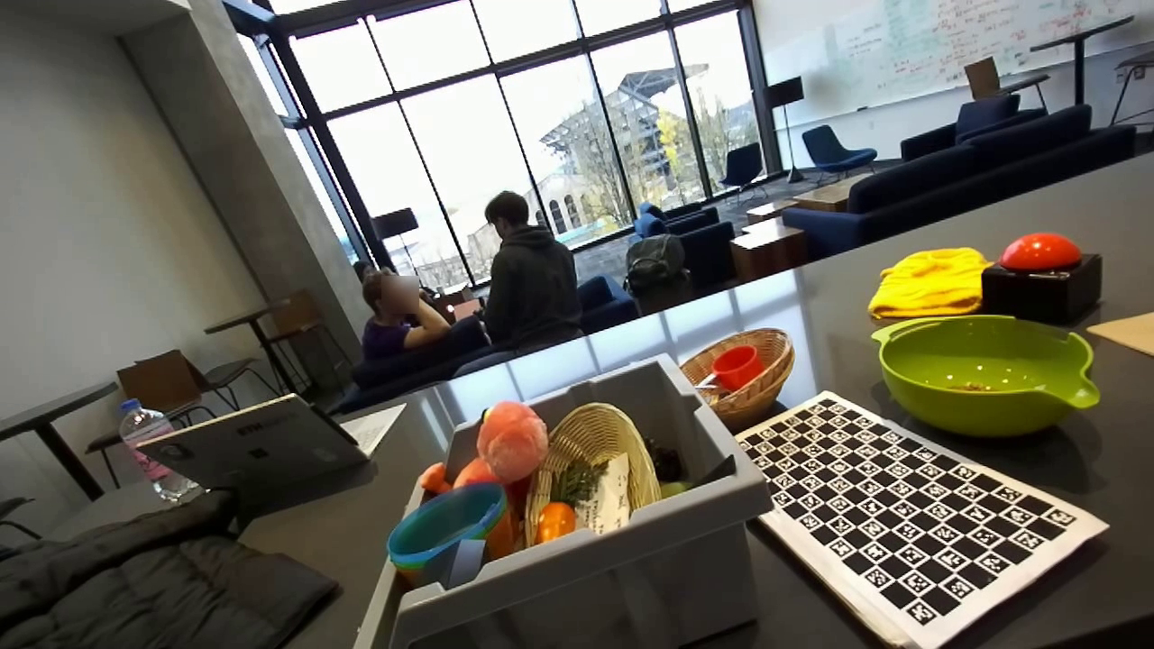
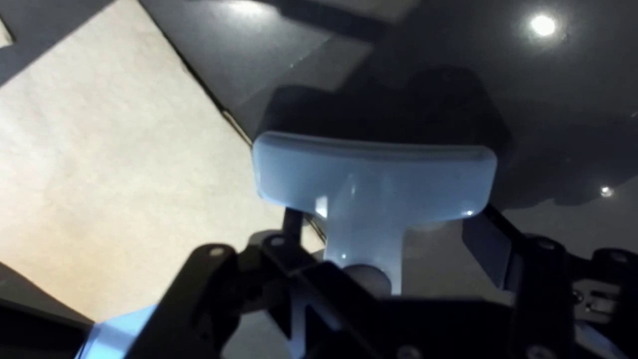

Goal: Move the white clip to the right.

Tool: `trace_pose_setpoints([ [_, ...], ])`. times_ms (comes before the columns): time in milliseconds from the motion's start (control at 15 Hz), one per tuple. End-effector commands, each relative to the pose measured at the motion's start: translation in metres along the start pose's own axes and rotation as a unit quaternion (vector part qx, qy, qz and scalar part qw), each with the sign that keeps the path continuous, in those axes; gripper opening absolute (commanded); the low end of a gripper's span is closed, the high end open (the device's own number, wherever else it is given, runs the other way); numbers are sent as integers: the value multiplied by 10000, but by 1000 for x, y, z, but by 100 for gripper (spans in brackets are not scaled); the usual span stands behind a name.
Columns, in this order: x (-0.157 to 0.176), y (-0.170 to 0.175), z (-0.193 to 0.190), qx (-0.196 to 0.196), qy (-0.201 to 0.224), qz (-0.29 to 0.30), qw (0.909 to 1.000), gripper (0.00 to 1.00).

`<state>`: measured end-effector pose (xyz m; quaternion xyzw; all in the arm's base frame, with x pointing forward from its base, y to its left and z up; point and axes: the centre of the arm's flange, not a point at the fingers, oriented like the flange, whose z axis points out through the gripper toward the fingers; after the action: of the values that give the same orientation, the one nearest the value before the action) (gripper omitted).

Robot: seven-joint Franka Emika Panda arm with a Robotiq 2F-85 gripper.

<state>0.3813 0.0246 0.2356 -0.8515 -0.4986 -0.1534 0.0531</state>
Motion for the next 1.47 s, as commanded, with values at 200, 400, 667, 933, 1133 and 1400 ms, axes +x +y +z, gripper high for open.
trace_pose_setpoints([
  [200, -22, -29, -12, -118, 74, -116, 9998, 45],
  [400, -21, -29, -16, -107, 100, -168, 9998, 29],
  [667, -18, -30, -20, -95, 95, -263, 9996, 13],
  [933, -14, -27, -22, -121, 93, -354, 9993, 11],
  [1133, -9, -22, -28, -235, 39, -394, 9989, 11],
  [1400, -1, -11, -41, -474, -62, -549, 9973, 11],
])
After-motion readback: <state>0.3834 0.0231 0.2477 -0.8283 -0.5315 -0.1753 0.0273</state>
